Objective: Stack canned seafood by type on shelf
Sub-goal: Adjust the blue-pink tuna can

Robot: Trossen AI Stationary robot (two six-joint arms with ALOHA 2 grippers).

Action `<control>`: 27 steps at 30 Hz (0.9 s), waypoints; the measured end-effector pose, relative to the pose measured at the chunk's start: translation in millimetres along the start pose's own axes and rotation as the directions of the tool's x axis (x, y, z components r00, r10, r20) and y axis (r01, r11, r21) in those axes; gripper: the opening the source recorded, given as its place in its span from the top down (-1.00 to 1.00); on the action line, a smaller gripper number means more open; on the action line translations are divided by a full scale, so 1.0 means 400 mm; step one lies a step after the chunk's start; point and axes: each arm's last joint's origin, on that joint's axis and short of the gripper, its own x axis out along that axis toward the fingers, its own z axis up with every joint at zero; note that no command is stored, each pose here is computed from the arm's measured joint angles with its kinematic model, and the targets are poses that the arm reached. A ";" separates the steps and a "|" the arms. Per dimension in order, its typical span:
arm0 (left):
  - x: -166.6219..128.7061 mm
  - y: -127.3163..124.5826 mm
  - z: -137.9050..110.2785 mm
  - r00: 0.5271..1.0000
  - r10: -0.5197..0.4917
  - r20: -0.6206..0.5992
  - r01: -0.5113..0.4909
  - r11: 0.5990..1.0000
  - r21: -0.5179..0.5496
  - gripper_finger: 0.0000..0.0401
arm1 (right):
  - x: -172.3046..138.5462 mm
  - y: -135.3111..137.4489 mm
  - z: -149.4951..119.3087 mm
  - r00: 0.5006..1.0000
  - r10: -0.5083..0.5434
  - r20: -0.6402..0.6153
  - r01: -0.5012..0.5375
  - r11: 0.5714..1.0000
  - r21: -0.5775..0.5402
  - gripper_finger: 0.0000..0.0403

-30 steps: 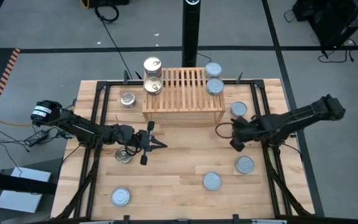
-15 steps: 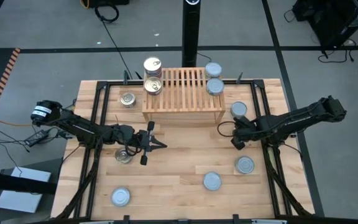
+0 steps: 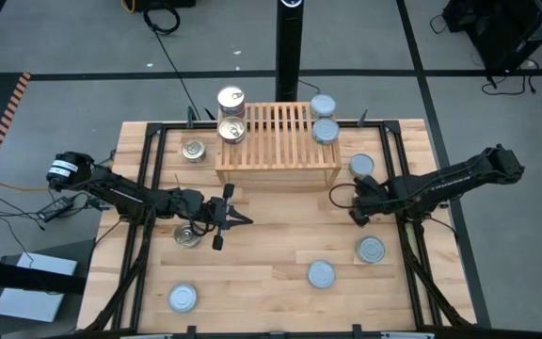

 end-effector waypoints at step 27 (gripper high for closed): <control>0.000 0.000 0.000 1.000 0.001 0.000 -0.001 1.000 -0.006 0.96 | 0.055 -0.028 0.019 0.999 -0.016 -0.030 0.018 0.998 0.056 0.97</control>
